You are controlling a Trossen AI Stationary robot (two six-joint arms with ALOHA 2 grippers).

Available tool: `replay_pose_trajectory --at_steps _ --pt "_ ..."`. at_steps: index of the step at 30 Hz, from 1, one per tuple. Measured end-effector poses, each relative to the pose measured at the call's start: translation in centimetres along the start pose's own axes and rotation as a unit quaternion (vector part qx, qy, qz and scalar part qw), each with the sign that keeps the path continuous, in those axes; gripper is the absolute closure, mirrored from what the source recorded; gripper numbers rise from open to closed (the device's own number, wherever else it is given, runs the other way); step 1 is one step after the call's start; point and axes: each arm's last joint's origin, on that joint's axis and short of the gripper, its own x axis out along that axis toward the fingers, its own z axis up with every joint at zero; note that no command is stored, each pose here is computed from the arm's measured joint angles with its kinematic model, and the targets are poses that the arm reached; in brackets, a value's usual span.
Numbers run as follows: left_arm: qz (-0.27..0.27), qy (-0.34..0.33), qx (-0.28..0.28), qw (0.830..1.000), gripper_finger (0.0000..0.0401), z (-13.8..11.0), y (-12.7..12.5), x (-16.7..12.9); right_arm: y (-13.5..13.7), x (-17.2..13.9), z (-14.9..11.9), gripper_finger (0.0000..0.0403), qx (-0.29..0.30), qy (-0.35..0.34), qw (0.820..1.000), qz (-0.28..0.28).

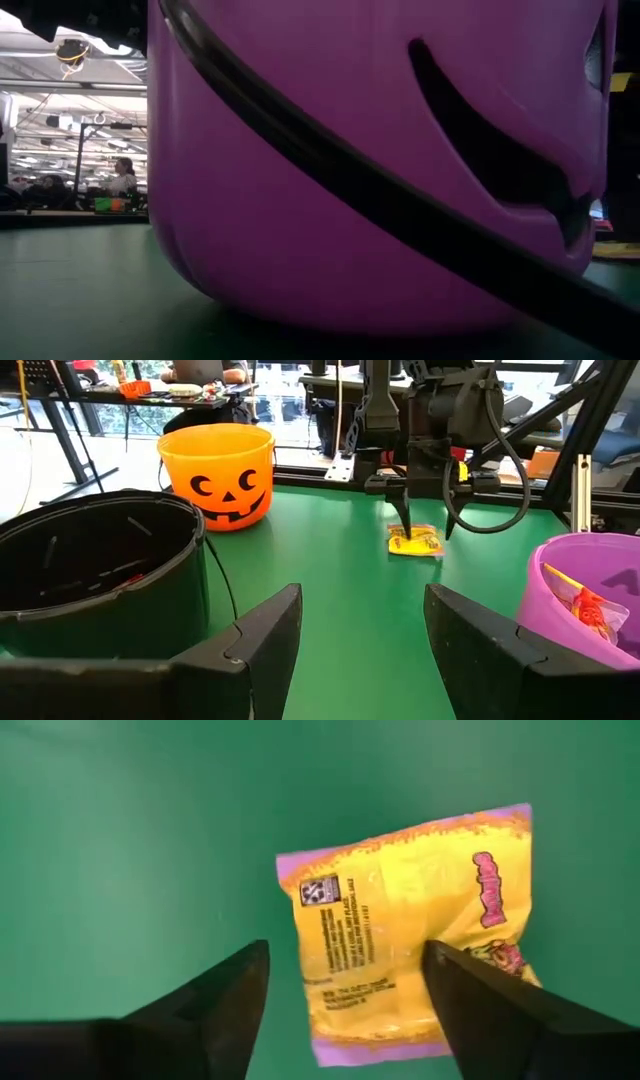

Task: Organize candy in baskets
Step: Put the yellow candy pack into the purple bucket

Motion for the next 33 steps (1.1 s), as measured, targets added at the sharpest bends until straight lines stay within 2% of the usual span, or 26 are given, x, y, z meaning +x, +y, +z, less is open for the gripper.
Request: replay_pose_trajectory --at_steps 4,8,16,22,33 --pt "0.000 0.000 0.000 1.000 0.0201 0.0 0.0 0.0 0.5 -0.6 0.6 0.0120 -0.001 -0.012 1.000 0.007" --pt "0.000 0.000 0.000 1.000 0.0201 0.0 0.0 0.0 1.0 -1.6 1.3 0.0123 -0.004 -0.015 1.000 0.005" --pt "0.000 0.000 -0.002 1.000 0.0201 0.0 0.0 0.0 0.5 -2.3 1.3 0.0126 -0.016 -0.018 0.996 -0.085" --pt "0.000 0.000 -0.002 1.000 0.0201 0.0 0.0 0.0 0.5 -1.8 1.4 0.0115 -0.014 -0.018 0.995 -0.098" --pt "0.000 0.002 -0.002 1.000 0.0201 0.0 0.0 0.0 0.4 1.0 1.7 0.0115 -0.011 0.043 0.992 -0.120"
